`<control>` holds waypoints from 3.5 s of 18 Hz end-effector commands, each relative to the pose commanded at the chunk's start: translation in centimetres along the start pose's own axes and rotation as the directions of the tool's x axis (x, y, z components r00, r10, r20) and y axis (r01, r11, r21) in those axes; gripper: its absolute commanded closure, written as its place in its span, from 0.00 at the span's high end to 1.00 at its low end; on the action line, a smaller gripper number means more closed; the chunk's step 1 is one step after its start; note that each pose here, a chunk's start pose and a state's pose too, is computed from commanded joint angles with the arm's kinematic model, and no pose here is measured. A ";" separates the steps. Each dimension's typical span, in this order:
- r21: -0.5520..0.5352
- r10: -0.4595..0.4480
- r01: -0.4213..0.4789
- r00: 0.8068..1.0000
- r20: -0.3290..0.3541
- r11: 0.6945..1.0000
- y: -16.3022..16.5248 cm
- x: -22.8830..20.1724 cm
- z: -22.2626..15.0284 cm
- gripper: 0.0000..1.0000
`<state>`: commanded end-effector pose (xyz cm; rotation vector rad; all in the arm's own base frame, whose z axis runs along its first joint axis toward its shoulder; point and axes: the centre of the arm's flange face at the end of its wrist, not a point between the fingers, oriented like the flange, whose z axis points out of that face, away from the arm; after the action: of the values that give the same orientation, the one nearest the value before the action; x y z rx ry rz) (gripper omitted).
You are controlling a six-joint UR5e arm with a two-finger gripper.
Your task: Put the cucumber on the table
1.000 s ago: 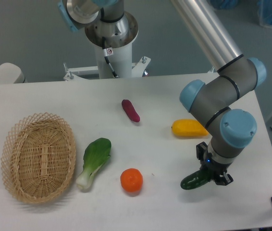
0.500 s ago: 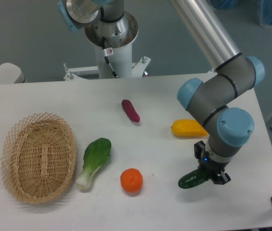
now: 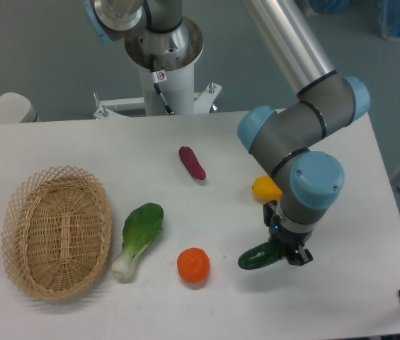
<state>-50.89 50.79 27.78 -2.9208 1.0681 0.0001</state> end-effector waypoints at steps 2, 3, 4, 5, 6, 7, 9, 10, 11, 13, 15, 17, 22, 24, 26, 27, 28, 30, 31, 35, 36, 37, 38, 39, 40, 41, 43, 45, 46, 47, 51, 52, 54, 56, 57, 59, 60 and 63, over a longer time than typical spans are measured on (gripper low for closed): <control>0.001 0.009 -0.009 1.000 -0.005 1.000 -0.1 0.5 0.0 0.00; 0.002 0.042 -0.042 0.999 -0.006 0.999 -0.1 0.9 -0.3 0.00; 0.004 0.087 -0.087 0.996 -0.010 0.996 -0.2 1.7 -0.5 0.00; 0.005 0.132 -0.132 0.991 -0.016 0.991 -0.2 2.6 -0.6 0.00; 0.010 0.177 -0.177 0.984 -0.027 0.984 -0.3 3.7 -0.5 0.00; 0.012 0.213 -0.213 0.976 -0.036 0.977 -0.3 4.9 -0.7 0.00; 0.023 0.287 -0.286 0.957 -0.050 0.958 -0.7 7.1 -0.7 0.00; 0.031 0.323 -0.322 0.944 -0.060 0.946 -1.0 8.0 -0.4 0.00; 0.042 0.355 -0.353 0.933 -0.063 0.935 -1.3 8.8 -0.3 0.00; 0.058 0.428 -0.424 0.901 -0.075 0.904 -2.9 10.5 0.1 0.00; 0.074 0.474 -0.468 0.876 -0.092 0.880 -4.1 12.5 1.2 0.00; 0.085 0.509 -0.502 0.854 -0.106 0.860 -6.4 14.4 1.6 0.00; 0.105 0.577 -0.568 0.805 -0.136 0.816 -10.2 18.9 2.5 0.00; 0.113 0.595 -0.585 0.790 -0.145 0.803 -10.9 20.3 3.0 0.00; 0.106 0.606 -0.597 0.782 -0.146 0.795 -12.2 21.2 3.8 0.01; 0.101 0.609 -0.601 0.781 -0.138 0.793 -12.4 21.7 4.3 0.02; 0.094 0.610 -0.602 0.783 -0.125 0.793 -12.4 22.0 4.8 0.02; 0.087 0.617 -0.611 0.778 -0.115 0.787 -13.0 22.8 5.7 0.05; 0.090 0.619 -0.613 0.776 -0.119 0.785 -13.2 23.0 6.0 0.06; 0.096 0.621 -0.614 0.773 -0.129 0.784 -13.3 23.1 6.6 0.28; 0.095 0.621 -0.614 0.773 -0.128 0.783 -13.4 23.1 6.5 0.43; 0.096 0.621 -0.614 0.773 -0.129 0.783 -13.4 23.1 6.6 0.67; 0.094 0.623 -0.615 0.772 -0.127 0.782 -13.5 23.0 6.5 0.92; 0.093 0.617 -0.610 0.777 -0.124 0.787 -13.6 22.9 6.4 1.00; 0.088 0.601 -0.595 0.790 -0.121 0.799 -13.6 22.7 6.2 1.00; 0.084 0.584 -0.578 0.803 -0.120 0.812 -13.6 22.6 6.1 1.00; 0.076 0.573 -0.568 0.812 -0.114 0.820 -13.6 22.3 5.7 1.00; 0.071 0.573 -0.569 0.812 -0.108 0.819 -13.7 21.9 5.4 1.00; 0.066 0.572 -0.569 0.814 -0.102 0.820 -13.6 21.5 5.1 1.00; 0.062 0.573 -0.569 0.814 -0.097 0.820 -13.6 21.0 4.9 1.00; 0.043 0.565 -0.563 0.822 -0.069 0.825 -13.3 18.8 3.6 1.00; 0.039 0.558 -0.556 0.828 -0.064 0.830 -12.8 18.2 3.4 1.00; 0.033 0.539 -0.538 0.841 -0.053 0.842 -11.7 16.9 3.0 1.00; 0.028 0.518 -0.517 0.854 -0.042 0.855 -10.4 15.5 2.7 1.00; 0.026 0.508 -0.507 0.861 -0.035 0.861 -9.8 14.7 2.5 1.00; 0.014 0.491 -0.491 0.871 -0.014 0.871 -8.8 12.8 1.9 1.00; 0.009 0.479 -0.479 0.878 -0.008 0.878 -8.3 11.8 1.7 1.00; 0.000 0.430 -0.430 0.902 0.028 0.903 -5.4 8.3 0.7 1.00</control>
<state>-41.04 49.62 27.12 -2.6015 1.6772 0.0481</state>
